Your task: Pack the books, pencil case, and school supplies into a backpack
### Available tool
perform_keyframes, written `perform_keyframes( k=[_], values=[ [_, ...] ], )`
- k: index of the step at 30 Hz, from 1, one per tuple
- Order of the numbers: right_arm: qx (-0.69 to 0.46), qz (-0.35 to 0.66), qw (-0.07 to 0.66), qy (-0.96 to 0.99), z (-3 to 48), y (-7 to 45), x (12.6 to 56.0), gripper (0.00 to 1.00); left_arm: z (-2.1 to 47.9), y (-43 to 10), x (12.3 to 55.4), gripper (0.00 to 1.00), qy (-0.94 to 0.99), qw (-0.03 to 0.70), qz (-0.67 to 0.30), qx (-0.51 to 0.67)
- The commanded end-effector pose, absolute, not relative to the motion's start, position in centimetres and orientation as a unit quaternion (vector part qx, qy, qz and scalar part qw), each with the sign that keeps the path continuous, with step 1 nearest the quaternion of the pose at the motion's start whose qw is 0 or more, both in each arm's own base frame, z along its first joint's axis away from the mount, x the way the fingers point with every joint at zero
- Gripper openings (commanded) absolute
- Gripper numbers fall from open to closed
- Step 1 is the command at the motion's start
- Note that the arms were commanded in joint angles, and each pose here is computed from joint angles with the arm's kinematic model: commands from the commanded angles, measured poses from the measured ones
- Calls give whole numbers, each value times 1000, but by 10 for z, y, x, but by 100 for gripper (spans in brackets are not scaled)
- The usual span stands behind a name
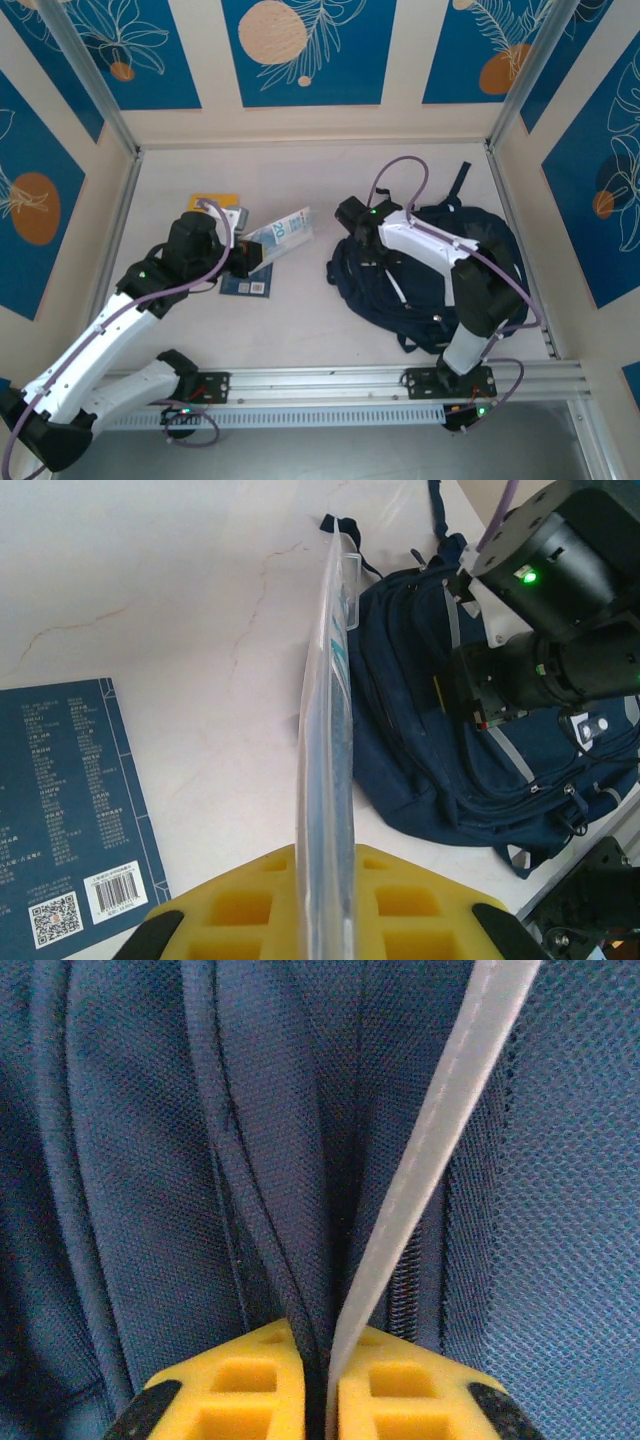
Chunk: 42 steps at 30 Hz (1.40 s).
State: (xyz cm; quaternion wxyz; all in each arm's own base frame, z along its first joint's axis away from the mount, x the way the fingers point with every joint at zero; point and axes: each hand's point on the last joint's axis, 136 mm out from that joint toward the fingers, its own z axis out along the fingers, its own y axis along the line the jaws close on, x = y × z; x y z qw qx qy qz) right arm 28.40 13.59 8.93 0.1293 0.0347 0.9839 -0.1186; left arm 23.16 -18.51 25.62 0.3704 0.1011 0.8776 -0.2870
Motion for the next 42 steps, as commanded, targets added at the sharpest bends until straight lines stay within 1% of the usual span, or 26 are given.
perform_keyframes(
  k=[1, 10, 14, 17, 21, 23, 25, 31, 37, 42],
  values=[
    [29, -88, 154, 984, 115, 129, 281, 0, 265, -186, 233, 0, 866, 386, -300, 107],
    [-32, 166, 195, 966, 198, 158, 267, 0, 259, -191, 236, 0, 874, 365, -306, 102],
    [-53, 210, 209, 954, 222, 153, 260, 0, 258, -199, 236, 0, 876, 345, -319, 105],
    [-87, 286, 223, 928, 244, 162, 250, 0, 257, -205, 236, 0, 878, 330, -330, 104],
    [-138, 384, 251, 877, 281, 169, 239, 0, 253, -225, 232, 0, 875, 283, -380, 99],
    [-139, 416, 261, 860, 296, 170, 239, 0, 248, -237, 229, 0, 869, 256, -414, 94],
    [-136, 465, 254, 837, 312, 174, 239, 0, 246, -248, 228, 0, 860, 232, -446, 89],
    [-122, 542, 235, 798, 341, 174, 245, 0, 245, -261, 223, 0, 846, 202, -487, 84],
    [-119, 570, 241, 777, 363, 170, 251, 0, 234, -267, 218, 0, 842, 176, -504, 72],
    [-106, 582, 240, 770, 365, 165, 256, 0, 228, -290, 217, 0, 835, 151, -524, 72]
  ],
)
